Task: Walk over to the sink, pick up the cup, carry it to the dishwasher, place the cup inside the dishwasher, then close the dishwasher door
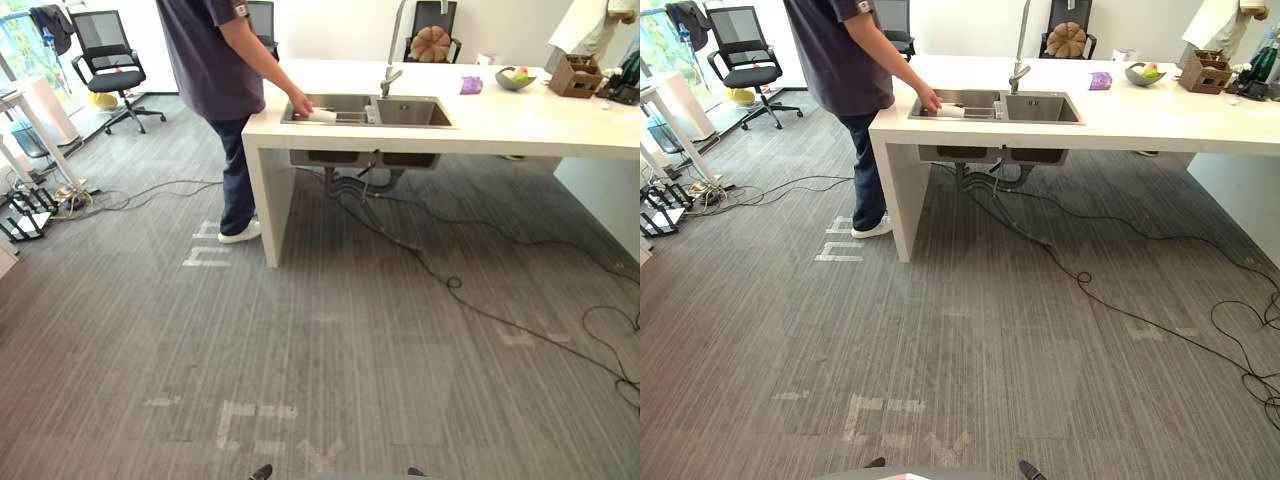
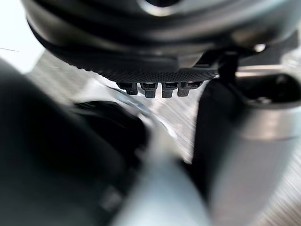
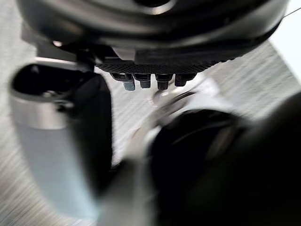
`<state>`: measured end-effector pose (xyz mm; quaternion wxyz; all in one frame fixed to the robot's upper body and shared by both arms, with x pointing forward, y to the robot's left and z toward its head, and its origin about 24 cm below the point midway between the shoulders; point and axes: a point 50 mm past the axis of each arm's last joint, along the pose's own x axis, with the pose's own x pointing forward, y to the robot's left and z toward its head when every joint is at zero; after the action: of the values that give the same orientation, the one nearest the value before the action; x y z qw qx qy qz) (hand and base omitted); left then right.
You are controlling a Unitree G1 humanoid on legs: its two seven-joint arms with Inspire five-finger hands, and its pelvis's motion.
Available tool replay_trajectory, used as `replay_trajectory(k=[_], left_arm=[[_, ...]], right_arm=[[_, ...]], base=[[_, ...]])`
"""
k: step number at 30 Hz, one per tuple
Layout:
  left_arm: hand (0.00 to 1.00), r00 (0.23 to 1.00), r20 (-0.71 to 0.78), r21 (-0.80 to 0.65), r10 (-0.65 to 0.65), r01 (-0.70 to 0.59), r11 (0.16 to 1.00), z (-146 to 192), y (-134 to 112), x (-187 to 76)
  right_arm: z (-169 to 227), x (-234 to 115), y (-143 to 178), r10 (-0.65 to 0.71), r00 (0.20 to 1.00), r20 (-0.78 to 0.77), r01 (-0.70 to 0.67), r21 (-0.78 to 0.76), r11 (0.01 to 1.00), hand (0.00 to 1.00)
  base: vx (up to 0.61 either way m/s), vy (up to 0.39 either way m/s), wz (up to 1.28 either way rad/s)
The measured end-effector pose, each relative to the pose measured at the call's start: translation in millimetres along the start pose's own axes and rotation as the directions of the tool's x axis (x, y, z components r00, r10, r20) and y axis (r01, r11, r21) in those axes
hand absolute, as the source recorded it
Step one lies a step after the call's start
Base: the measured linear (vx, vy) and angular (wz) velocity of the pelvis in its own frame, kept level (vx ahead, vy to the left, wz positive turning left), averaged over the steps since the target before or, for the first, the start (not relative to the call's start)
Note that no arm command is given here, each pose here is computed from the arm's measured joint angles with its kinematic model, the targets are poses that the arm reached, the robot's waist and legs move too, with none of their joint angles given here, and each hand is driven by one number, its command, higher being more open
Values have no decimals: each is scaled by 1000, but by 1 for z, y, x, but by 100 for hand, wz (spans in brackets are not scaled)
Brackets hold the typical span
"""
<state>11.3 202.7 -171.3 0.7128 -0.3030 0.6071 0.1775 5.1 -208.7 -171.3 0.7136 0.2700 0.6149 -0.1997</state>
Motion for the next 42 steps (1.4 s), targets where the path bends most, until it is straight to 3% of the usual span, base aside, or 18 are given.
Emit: replay_trajectory(k=[3,11,32,42], left_arm=[[100,1000,26,35,-15,14,999,2,-2,0],[100,999,49,205,-4,-6,979,11,-4,1],[100,997,79,217,-1,-16,976,19,-6,1],[100,996,91,206,10,-28,978,28,-4,0]], right_arm=[[5,1,1,-21,999,25,24,-96,995,100],[9,2,3,-41,999,11,42,-84,996,100],[13,5,12,-9,1000,-12,8,-69,998,100],[27,6,27,22,993,120,-15,-59,998,100]], base=[[9,-37,8],[16,-36,5],[-30,-33,-1],[-36,4,-6]])
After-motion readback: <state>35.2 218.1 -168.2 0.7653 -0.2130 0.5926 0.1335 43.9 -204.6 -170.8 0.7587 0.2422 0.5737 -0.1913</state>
